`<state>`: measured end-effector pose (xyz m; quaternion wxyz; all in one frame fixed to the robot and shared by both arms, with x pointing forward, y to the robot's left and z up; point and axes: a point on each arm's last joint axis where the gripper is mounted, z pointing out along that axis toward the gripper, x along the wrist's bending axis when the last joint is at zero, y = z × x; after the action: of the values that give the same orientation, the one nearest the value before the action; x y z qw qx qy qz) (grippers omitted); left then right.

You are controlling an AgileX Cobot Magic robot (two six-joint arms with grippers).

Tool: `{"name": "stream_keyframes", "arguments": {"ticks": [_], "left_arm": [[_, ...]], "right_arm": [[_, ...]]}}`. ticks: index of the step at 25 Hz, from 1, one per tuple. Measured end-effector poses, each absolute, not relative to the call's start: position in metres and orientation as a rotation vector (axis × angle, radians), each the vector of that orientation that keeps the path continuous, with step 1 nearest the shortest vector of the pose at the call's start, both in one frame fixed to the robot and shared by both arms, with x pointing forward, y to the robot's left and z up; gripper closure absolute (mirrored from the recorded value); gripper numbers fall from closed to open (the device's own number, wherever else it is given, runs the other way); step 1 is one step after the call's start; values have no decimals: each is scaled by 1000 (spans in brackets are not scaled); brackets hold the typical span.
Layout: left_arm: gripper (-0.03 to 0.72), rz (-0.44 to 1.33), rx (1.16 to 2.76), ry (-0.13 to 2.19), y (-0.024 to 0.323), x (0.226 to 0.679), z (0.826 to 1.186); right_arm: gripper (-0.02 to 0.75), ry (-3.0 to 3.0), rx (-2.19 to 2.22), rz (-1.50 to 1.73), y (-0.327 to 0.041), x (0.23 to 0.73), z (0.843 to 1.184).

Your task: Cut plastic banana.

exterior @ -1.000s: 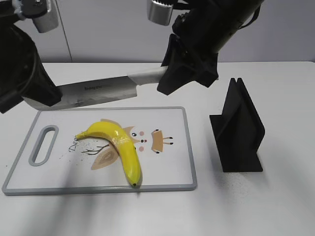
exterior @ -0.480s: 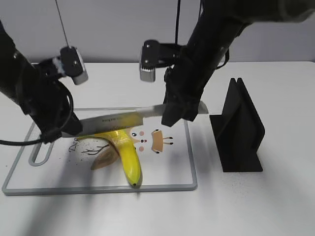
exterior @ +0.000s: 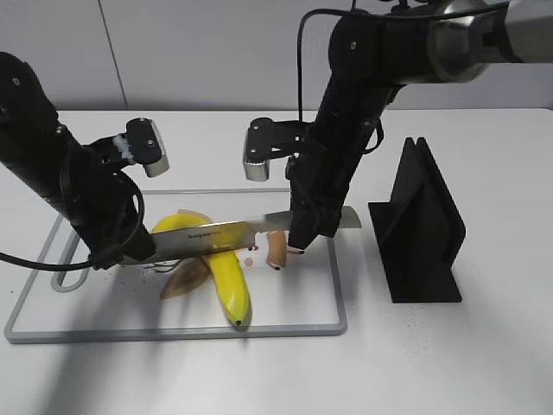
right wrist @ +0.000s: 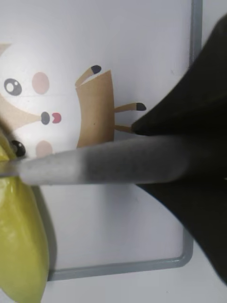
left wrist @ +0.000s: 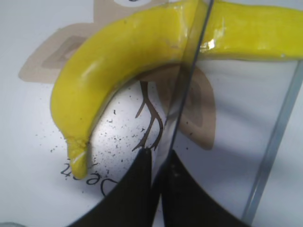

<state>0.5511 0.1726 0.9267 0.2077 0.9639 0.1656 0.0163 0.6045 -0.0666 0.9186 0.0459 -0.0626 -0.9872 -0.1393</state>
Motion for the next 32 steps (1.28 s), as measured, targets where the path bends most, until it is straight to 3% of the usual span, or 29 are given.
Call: {"name": "stream_keyframes", "arguments": {"ticks": [4, 11, 15, 23, 26, 30, 32], "left_arm": [[654, 118, 2660, 446, 173, 546, 946], [667, 405, 2538, 333, 182, 515, 1037], [668, 560, 2457, 283, 190, 492, 1080], [660, 602, 2426, 265, 193, 481, 1093], [541, 637, 2402, 288, 193, 484, 1095], [173, 737, 2329, 343, 193, 491, 1101], [51, 806, 2277, 379, 194, 496, 1105]], "right_arm": [[557, -3027, -162, -427, -65, 607, 940], [552, -3127, -61, -577, -64, 605, 1037], [547, -3184, -11, -682, -64, 595, 1074], [542, -3182, -9, -728, -64, 591, 1083], [547, -3181, -17, -728, -64, 591, 1083], [580, -3181, -82, -735, -65, 593, 1084], [580, -3187, -95, -726, -67, 594, 1083]]}}
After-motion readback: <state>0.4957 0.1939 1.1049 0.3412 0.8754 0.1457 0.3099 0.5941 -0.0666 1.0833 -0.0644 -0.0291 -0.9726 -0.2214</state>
